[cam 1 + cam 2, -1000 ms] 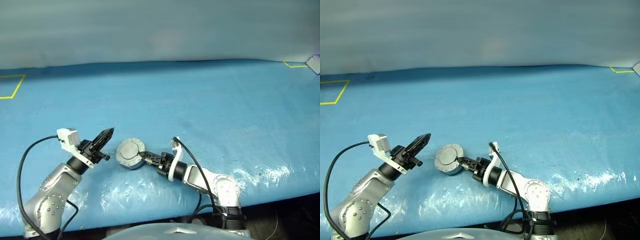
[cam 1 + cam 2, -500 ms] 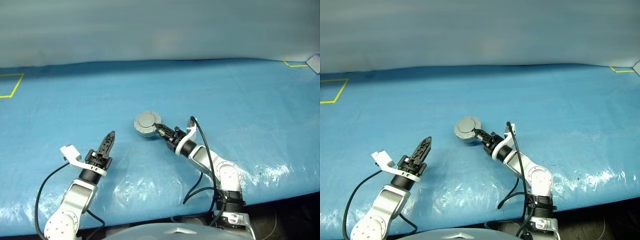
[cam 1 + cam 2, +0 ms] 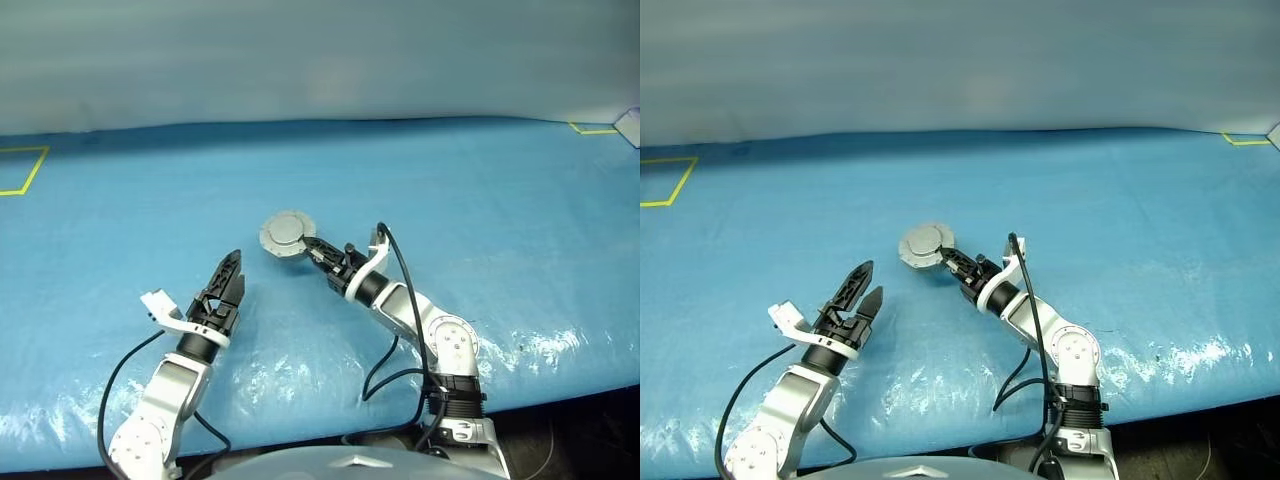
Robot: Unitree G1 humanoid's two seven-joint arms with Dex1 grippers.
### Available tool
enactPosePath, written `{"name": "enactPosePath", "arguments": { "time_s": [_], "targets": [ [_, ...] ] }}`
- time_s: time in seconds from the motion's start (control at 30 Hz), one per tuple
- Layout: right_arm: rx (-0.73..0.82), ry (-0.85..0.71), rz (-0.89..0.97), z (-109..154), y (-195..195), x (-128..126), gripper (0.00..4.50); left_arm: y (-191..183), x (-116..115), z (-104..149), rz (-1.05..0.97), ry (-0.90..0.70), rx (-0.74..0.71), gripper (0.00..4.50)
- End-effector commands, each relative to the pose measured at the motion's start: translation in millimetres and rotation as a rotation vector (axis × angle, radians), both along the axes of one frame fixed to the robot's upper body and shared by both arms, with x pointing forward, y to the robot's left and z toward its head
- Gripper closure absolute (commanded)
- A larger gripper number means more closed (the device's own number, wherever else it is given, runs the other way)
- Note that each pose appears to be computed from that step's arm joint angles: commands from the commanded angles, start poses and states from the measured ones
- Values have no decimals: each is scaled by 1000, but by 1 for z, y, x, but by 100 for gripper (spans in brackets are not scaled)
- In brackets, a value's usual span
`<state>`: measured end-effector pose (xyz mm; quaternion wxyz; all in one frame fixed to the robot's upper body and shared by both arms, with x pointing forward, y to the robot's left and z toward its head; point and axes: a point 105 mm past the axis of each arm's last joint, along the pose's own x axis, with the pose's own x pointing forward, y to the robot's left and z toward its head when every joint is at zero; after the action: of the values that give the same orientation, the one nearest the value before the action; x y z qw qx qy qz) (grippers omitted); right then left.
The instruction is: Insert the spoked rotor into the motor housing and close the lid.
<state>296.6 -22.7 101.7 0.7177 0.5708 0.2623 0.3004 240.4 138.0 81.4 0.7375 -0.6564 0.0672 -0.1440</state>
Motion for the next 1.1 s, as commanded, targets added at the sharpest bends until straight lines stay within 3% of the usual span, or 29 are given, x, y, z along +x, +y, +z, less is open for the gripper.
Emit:
{"name": "enactPosePath", "arguments": {
  "time_s": [0.03, 0.33, 0.7, 0.93, 1.1],
  "targets": [
    [168, -85, 87, 39, 29, -19, 326, -5, -2, 12, -14, -68, -70, 0],
    [182, -71, 160, 43, 41, -35, 326, -5, -4, 15, -33, -117, -134, 0],
    [209, -72, 254, 48, 51, -53, 326, -8, -3, -3, -93, -37, -176, 0],
    [195, -79, 273, 44, 50, -56, 326, -6, -2, -1, -81, -63, -187, 0],
    [138, -91, 248, 34, 47, -53, 326, -6, -2, 1, -76, -75, -203, 156]
  ]
}}
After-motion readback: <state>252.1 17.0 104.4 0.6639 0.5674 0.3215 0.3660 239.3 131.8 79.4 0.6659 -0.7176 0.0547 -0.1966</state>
